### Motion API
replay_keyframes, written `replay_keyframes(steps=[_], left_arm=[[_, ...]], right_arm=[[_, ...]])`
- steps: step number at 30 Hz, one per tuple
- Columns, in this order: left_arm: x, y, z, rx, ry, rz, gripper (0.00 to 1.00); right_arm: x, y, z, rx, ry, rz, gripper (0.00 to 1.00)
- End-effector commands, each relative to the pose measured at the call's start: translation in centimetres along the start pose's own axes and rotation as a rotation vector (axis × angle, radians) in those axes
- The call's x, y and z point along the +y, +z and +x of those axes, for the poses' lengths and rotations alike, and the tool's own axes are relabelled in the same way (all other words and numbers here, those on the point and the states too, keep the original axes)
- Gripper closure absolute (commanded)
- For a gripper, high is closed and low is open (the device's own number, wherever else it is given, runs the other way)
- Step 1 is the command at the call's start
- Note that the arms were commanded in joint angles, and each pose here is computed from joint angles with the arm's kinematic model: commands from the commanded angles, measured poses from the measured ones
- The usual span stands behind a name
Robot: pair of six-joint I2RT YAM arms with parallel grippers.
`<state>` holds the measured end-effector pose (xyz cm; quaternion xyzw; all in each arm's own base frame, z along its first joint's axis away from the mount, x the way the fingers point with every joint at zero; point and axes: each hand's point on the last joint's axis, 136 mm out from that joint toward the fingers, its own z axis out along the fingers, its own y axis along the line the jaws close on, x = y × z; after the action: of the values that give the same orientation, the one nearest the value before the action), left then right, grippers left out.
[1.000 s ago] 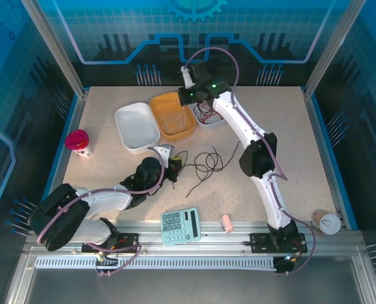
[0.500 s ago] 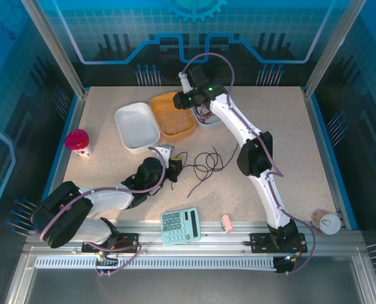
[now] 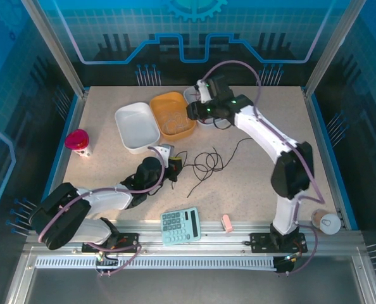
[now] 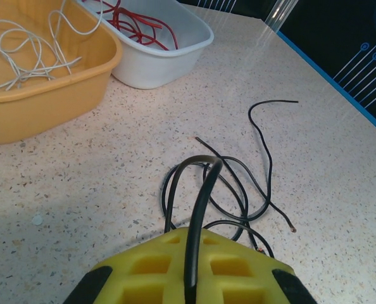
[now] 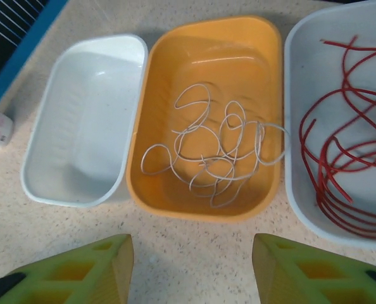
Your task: Untangle the cables
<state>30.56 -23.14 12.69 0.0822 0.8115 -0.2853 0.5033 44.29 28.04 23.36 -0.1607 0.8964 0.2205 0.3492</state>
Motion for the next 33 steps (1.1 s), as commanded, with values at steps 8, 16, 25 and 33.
replay_keyframes(steps=[8, 16, 25, 33], left_arm=[[-0.5, -0.6, -2.5, -0.057, -0.015, 0.001, 0.97], [-0.5, -0.1, -2.6, -0.050, -0.014, -0.004, 0.97], [-0.9, 0.1, -2.4, -0.039, -0.018, 0.014, 0.97], [-1.1, 0.3, -2.2, -0.028, -0.032, 0.028, 0.97]], right_arm=[[-2.6, -3.2, 1.7, -0.045, 0.035, 0.118, 0.62], [-4.5, 3.7, 1.5, 0.093, -0.012, 0.207, 0.61], [-5.5, 10.1, 0.7, 0.145, -0.036, 0.221, 0.54], [-7.0, 13.2, 1.4, 0.169, -0.021, 0.220, 0.56]])
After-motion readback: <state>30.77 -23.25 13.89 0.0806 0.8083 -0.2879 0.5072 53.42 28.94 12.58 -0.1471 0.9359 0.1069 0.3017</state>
